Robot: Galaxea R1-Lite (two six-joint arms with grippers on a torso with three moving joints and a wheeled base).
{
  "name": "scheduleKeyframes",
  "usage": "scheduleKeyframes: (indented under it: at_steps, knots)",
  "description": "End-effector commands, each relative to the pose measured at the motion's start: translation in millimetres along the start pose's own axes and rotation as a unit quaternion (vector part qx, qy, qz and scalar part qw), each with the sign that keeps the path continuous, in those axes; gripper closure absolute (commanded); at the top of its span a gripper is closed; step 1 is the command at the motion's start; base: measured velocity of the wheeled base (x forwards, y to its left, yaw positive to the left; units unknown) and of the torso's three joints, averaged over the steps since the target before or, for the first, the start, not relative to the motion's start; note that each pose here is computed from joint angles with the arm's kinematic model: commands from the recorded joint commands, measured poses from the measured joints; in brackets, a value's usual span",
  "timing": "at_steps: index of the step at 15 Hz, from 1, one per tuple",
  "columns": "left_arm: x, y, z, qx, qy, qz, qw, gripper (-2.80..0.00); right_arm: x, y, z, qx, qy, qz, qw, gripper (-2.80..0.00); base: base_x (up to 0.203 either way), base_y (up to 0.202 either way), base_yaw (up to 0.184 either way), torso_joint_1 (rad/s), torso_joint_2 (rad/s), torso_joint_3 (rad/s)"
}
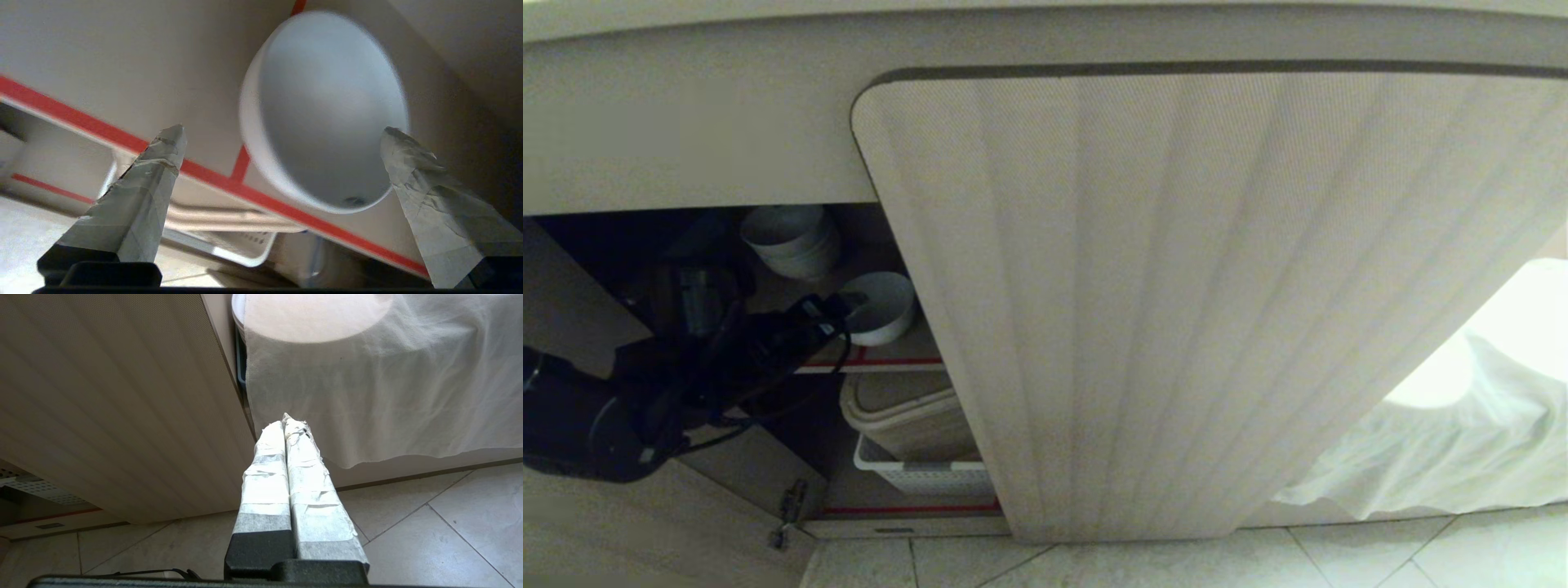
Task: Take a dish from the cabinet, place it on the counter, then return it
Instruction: Close the cabinet door
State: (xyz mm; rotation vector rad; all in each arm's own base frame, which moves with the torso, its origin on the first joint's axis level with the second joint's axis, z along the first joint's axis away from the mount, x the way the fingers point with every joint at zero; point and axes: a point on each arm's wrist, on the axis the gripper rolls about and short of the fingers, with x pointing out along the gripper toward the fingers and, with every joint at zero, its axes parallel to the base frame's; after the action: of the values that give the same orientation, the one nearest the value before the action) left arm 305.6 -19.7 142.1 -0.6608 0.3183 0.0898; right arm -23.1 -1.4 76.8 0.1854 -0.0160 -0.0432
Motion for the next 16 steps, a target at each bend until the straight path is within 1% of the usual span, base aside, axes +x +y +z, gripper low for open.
scheduleKeyframes:
  at_steps: [1,4,6,8,11,12,14,16]
  knots:
    - [0,3.7,-4,0.006,0.005,0.006,0.9999,-2.8,0,0,0,0.0,0.001,0.0,1.0,0.0,0.0,0.0,0.0,0.0,0.0,0.0]
    - [-1,2.8,-2,0.01,0.001,0.004,0.9999,-2.8,0,0,0,0.0,0.001,0.0,1.0,0.0,0.0,0.0,0.0,0.0,0.0,0.0]
    - [-2,5.1,-2,0.041,-0.005,0.015,0.999,-2.8,0,0,0,0.0,0.001,0.0,1.0,0.0,0.0,0.0,0.0,0.0,0.0,0.0]
    - [-1,4.1,-1,0.053,-0.022,0.006,0.9983,-2.8,0,0,0,0.0,0.001,0.0,1.0,0.0,0.0,0.0,0.0,0.0,0.0,0.0]
    - [1,10.4,-6,0.096,-0.039,-0.002,0.9947,-2.8,0,0,0,0.0,0.001,0.0,1.0,0.0,0.0,0.0,0.0,0.0,0.0,0.0]
    - [2,11.7,-7,0.1,-0.044,-0.003,0.994,-2.8,0,0,0,0.0,0.001,0.0,1.0,0.0,0.0,0.0,0.0,0.0,0.0,0.0]
    - [1,14.0,-9,0.107,-0.042,-0.001,0.9934,-2.8,0,0,0,0.0,0.001,0.0,1.0,0.0,0.0,0.0,0.0,0.0,0.0,0.0]
    - [0,16.3,-11,0.131,-0.04,0.002,0.9906,-2.8,0,0,0,0.0,0.001,0.0,1.0,0.0,0.0,0.0,0.0,0.0,0.0,0.0]
